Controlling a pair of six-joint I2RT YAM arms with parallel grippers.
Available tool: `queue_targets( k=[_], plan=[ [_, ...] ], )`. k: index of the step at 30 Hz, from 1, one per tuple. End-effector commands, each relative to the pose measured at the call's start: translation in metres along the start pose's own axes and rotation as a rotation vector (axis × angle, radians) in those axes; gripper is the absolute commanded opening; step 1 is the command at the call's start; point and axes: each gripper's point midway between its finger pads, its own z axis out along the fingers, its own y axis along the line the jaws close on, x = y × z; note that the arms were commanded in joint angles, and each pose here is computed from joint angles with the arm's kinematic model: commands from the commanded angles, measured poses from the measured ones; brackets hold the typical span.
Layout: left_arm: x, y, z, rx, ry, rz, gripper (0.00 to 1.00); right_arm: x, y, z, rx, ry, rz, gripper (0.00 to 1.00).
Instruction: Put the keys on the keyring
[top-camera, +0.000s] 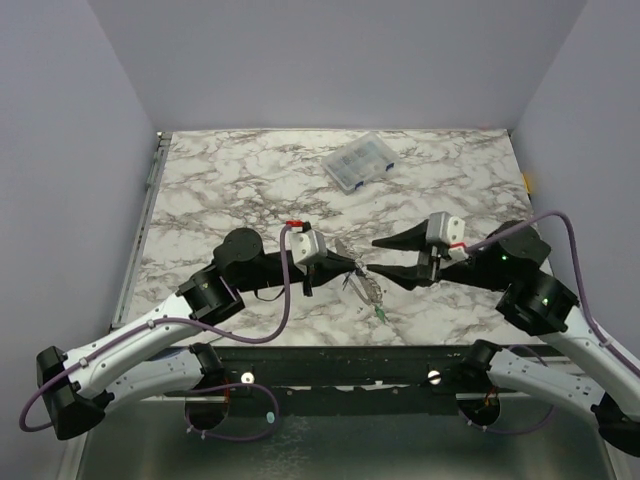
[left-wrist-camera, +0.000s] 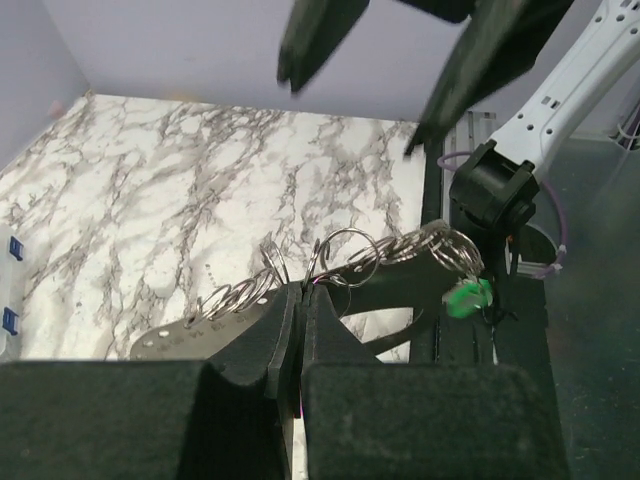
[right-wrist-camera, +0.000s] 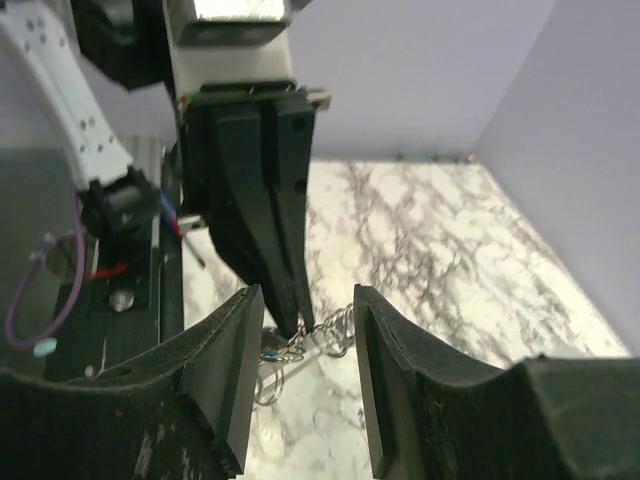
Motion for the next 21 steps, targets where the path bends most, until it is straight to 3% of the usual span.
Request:
queue_targets(
  k=[1, 7, 21],
  plan=[
    [-0.014, -0.004, 0.002, 0.035, -0.019, 0.026, 0.00, 0.069, 0.033, -0.009, -0.200, 0.278, 0.008, 0.48],
    [-0.003, -0.007, 0.004, 0.056, 0.012, 0.012, 0.00, 0.091, 0.028, -0.005, -0.207, 0.319, -0.059, 0.41],
    [0.028, -0.006, 0.008, 0.067, 0.090, 0.000, 0.00, 0.086, 0.022, -0.001, -0.194, 0.314, -0.088, 0.41]
  ],
)
